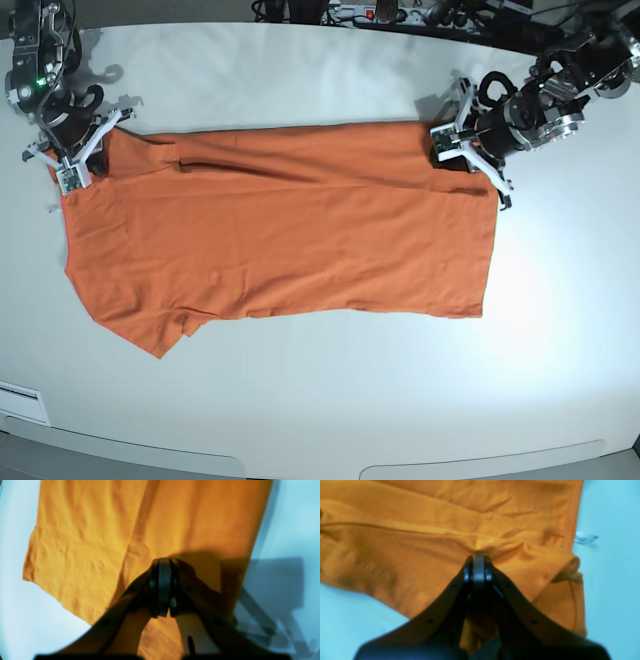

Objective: Fold the T-shirt properly
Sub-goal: 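Drag the folded edge with both grippers to flatten the fold, then release the hem with the left gripper and move it to the shirt's opposite edge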

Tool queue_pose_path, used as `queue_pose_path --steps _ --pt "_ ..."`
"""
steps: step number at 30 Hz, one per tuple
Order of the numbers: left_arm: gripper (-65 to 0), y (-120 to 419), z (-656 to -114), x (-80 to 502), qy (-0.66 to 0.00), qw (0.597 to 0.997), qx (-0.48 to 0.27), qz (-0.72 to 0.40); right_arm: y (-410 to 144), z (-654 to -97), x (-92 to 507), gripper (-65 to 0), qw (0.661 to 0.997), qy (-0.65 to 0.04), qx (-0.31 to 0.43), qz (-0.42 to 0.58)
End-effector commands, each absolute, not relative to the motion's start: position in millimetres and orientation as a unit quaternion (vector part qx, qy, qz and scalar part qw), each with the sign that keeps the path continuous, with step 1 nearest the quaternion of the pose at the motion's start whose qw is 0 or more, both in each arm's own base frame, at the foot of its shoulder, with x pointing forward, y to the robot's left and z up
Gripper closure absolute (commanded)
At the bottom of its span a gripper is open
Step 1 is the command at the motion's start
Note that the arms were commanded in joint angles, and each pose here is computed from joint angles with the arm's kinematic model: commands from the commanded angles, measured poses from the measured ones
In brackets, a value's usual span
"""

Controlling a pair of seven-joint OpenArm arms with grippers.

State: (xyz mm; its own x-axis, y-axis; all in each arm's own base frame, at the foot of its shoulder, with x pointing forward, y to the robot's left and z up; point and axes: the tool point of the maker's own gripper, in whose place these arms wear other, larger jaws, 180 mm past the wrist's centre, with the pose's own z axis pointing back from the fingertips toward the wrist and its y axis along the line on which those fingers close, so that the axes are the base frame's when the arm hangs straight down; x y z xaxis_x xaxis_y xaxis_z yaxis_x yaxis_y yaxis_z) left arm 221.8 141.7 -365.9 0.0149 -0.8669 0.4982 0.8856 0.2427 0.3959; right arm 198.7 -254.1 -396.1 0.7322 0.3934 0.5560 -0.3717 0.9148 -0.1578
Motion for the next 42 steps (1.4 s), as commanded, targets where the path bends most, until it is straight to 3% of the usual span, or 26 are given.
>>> queue_pose_path --steps 1,7,17,28,42 --pt "0.0 152 -370 210 -0.307 0.711 -0.014 -0.632 -261 -402 175 0.0 0.941 -0.258 -0.031 0.218" --pt "0.0 150 -363 190 -0.288 0.697 -0.037 -0.656 -263 -375 150 0.0 0.938 -0.264 -0.053 0.218" --pt "0.0 133 -356 152 -0.275 0.684 -0.071 -0.673 -276 -385 106 0.0 0.951 -0.204 -0.075 0.219" --pt "0.0 146 -354 163 -0.278 0.669 -0.020 -0.689 -294 -390 87 0.0 0.967 -0.148 -0.107 0.180" --pt "0.0 141 -349 164 -0.288 0.657 -0.017 -0.697 -276 -379 89 0.0 0.970 -0.149 -0.080 0.173"
